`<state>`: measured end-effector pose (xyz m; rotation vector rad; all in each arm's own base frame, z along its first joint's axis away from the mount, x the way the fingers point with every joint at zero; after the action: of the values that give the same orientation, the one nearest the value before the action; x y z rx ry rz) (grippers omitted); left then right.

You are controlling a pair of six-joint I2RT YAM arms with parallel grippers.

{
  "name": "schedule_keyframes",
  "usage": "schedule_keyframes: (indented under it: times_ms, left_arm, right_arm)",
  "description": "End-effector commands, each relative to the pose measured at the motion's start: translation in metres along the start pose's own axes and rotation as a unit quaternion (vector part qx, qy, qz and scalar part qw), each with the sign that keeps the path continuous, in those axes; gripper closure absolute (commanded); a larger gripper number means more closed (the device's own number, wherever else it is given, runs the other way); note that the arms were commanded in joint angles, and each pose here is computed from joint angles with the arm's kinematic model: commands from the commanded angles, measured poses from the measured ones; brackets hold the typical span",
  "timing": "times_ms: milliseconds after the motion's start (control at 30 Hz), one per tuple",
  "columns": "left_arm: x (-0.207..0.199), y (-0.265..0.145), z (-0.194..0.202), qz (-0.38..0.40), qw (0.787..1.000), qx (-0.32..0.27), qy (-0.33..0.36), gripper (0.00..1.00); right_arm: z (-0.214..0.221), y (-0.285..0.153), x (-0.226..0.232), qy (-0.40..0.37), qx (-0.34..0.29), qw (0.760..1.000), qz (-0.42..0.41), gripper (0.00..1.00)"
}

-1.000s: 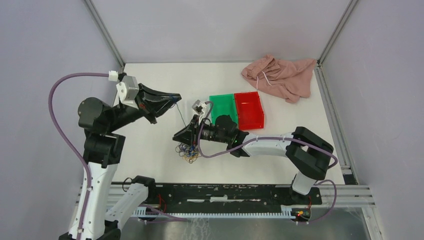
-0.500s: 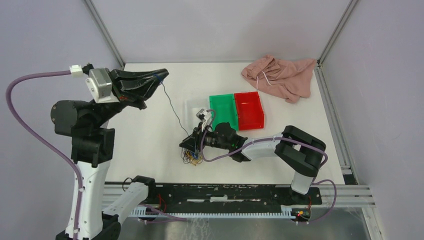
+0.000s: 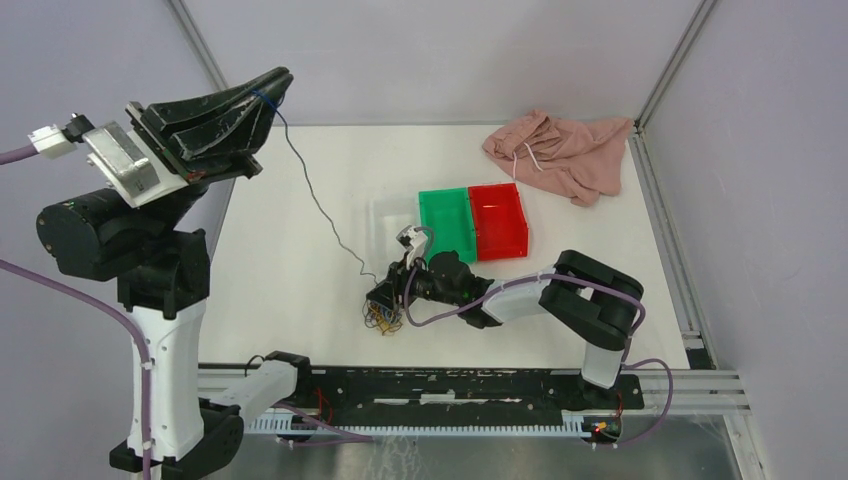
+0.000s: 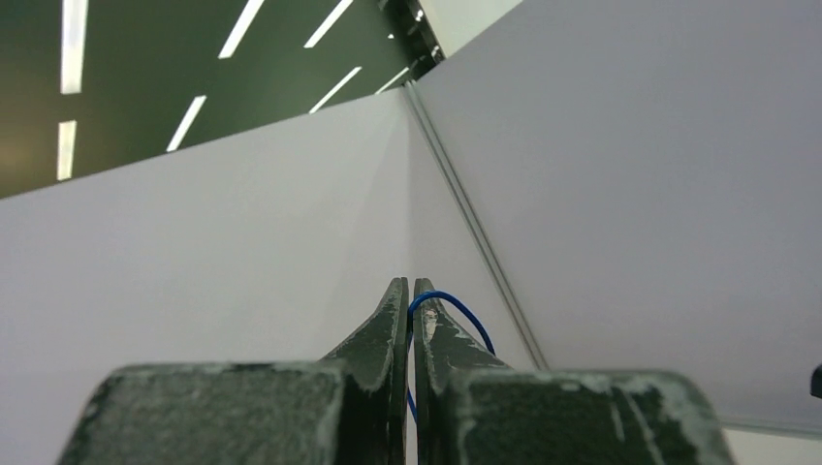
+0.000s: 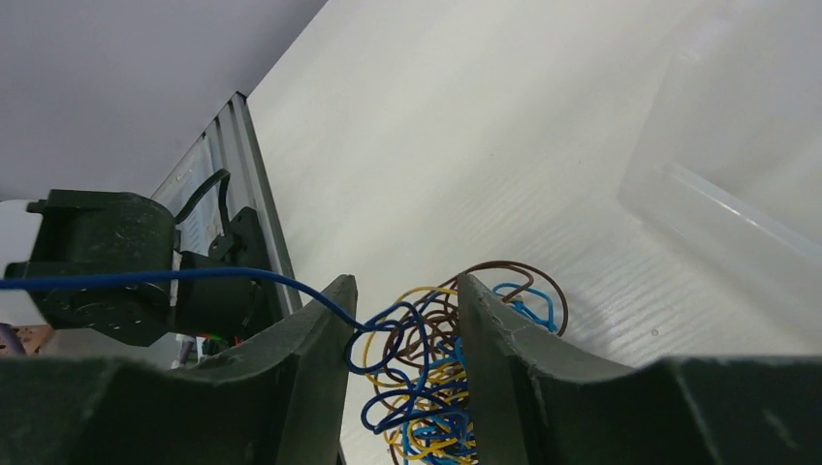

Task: Untangle the cables

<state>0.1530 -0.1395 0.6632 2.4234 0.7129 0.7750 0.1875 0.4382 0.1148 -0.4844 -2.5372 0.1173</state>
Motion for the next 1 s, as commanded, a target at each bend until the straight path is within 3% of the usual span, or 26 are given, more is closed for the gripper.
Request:
schedule_keyframes:
  times_ms: [0, 167, 400, 833, 967]
  left_arm:
    - [0.012, 0.009, -0.04, -0.021, 0.996, -0.059, 0.07, 0.97]
    - [0.017, 0.011, -0.051, -0.032, 0.993, -0.079, 0.087, 0.97]
    - [0.041, 0.012, -0.092, -0.103, 0.971, -0.161, 0.147, 0.97]
    - [0.074, -0.01, -0.175, -0.245, 0.882, -0.297, 0.272, 0.97]
    - [0.071, -0.009, -0.183, -0.241, 0.877, -0.293, 0.294, 0.97]
  right_arm:
    - [0.002, 0.001, -0.004, -0.008, -0.009, 1.0, 0.009, 0.5]
    - [0.0, 0.0, -0.004, -0.012, -0.013, 1.0, 0.011, 0.48]
    - [0.002, -0.001, -0.006, -0.018, -0.012, 1.0, 0.019, 0.41]
    - [0.014, -0.002, -0.01, -0.008, 0.001, 1.0, 0.03, 0.41]
    - [0.015, -0.002, -0.01, -0.008, 0.002, 0.999, 0.032, 0.41]
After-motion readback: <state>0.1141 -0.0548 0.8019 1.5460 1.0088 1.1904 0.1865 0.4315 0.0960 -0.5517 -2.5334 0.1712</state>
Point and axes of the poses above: each gripper's point midway between its finger pads, its own y axis out along the fingers, its own x axis along the line the jaws close on, z = x × y, the point moved 2 cm from there along -y, back along the fingers, and after that the axes turned 5 degrees about -y, right-handed, at the moved point
